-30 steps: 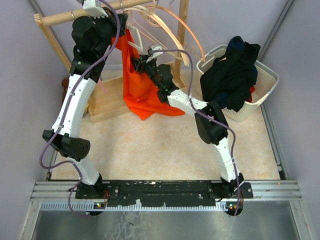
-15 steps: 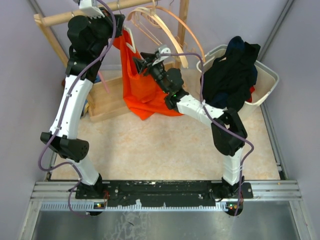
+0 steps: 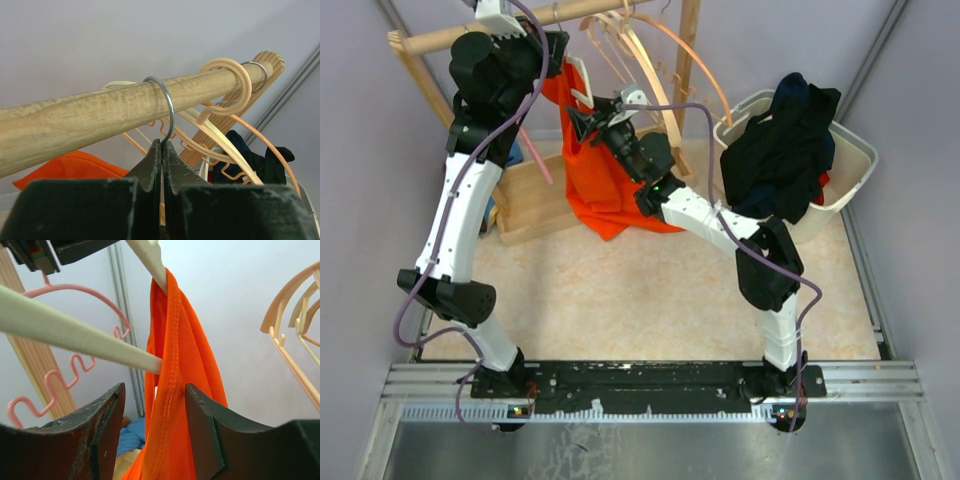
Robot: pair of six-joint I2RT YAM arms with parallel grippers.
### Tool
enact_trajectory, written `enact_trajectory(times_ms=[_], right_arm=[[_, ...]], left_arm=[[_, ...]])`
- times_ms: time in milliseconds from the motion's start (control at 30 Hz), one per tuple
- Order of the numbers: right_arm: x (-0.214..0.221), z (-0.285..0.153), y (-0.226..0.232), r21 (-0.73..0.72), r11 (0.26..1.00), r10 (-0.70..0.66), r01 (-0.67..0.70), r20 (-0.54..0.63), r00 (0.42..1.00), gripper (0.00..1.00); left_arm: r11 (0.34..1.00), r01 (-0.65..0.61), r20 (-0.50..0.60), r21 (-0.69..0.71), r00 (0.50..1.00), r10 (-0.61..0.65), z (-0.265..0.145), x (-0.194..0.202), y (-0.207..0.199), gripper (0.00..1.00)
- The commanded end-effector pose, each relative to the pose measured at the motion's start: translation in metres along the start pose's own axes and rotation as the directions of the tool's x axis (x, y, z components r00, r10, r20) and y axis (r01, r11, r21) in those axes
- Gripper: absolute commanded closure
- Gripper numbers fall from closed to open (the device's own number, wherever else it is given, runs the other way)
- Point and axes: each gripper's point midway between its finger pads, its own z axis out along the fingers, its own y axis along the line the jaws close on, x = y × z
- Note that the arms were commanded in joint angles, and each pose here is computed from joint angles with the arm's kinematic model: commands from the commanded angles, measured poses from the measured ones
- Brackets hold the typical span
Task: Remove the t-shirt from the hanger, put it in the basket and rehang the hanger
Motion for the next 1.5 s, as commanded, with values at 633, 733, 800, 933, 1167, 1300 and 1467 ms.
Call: enact_trajectory(times_ms=[633, 733, 800, 933, 1167, 1300, 1467], right_arm=[[0.014, 0.041, -0.014, 0.085, 0.996, -0.044, 0.040, 0.035, 0.998, 1.00], [0.022, 0.047, -0.015, 0.092, 0.995, -0.046, 0.043, 0.031, 0.998, 1.00], [0.030, 0.051, -0.018, 0.101, 0.994, -0.050, 0.047, 0.027, 0.998, 1.00], [0.048, 0.058, -0.025, 0.127, 0.990, -0.059, 0.059, 0.000, 0.998, 1.00], [0.060, 0.055, -0.029, 0.140, 0.988, -0.059, 0.061, -0.023, 0.998, 0.68], [0.064, 0.047, -0.029, 0.136, 0.989, -0.056, 0.062, -0.045, 0.997, 0.62], [0.052, 0.028, -0.027, 0.131, 0.990, -0.054, 0.060, -0.046, 0.997, 0.61]], left_arm=[[0.990, 0.042, -0.023, 0.133, 0.999, -0.039, -0.030, -0.017, -0.028, 1.00], [0.991, 0.044, -0.024, 0.129, 0.999, -0.041, -0.030, -0.017, -0.026, 1.00], [0.990, 0.048, -0.023, 0.130, 0.999, -0.046, -0.031, -0.018, -0.026, 1.00], [0.989, 0.054, -0.023, 0.138, 0.998, -0.051, -0.032, -0.020, -0.026, 1.00], [0.990, 0.054, -0.019, 0.132, 0.998, -0.052, -0.030, -0.020, -0.022, 1.00], [0.991, 0.055, -0.022, 0.122, 0.998, -0.053, -0.026, -0.016, -0.017, 1.00], [0.993, 0.051, -0.019, 0.108, 0.999, -0.049, -0.027, -0.011, -0.008, 1.00]])
